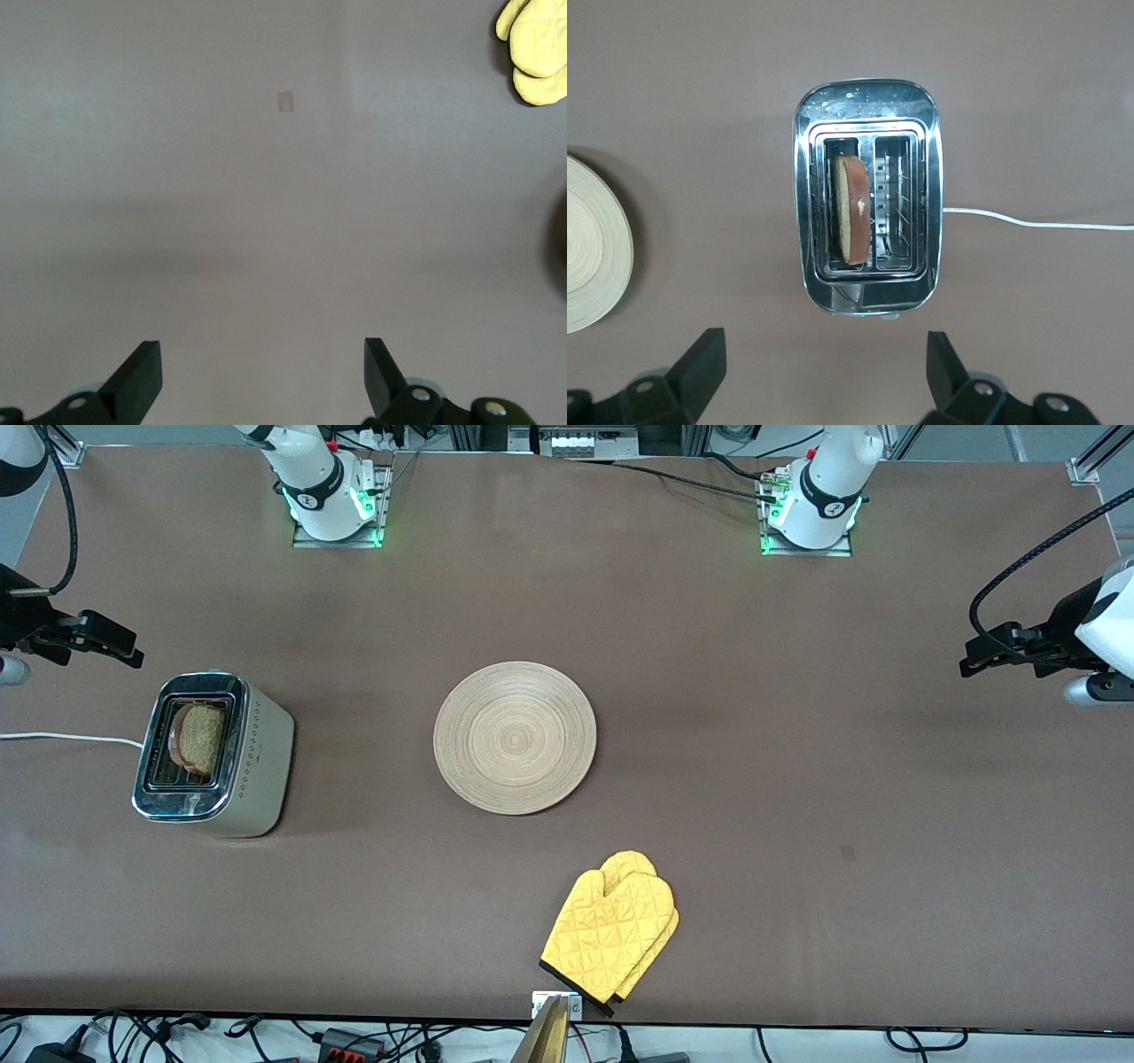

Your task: Move plate and put bread in toaster

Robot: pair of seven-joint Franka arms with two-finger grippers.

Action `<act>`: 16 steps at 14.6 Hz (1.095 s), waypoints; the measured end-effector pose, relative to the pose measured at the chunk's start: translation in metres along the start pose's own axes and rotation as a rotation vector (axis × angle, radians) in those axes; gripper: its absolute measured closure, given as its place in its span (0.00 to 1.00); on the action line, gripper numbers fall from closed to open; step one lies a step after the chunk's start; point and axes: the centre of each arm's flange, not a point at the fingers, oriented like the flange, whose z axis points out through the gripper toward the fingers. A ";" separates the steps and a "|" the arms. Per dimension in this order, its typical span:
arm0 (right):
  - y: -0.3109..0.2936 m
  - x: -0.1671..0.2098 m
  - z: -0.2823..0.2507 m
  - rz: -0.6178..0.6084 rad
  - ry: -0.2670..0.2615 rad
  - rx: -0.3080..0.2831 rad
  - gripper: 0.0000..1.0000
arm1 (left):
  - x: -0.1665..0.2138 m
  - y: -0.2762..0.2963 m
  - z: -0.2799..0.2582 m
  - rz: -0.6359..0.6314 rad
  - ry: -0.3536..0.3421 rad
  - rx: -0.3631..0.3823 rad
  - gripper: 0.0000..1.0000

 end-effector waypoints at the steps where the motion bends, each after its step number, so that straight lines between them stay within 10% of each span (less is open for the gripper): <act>1: 0.001 0.000 0.000 0.001 0.002 0.000 0.00 | 0.000 0.000 0.000 -0.001 0.000 -0.001 0.00; 16: 0.009 -0.001 -0.001 0.020 0.002 0.002 0.00 | 0.000 -0.005 0.000 -0.010 0.000 -0.003 0.00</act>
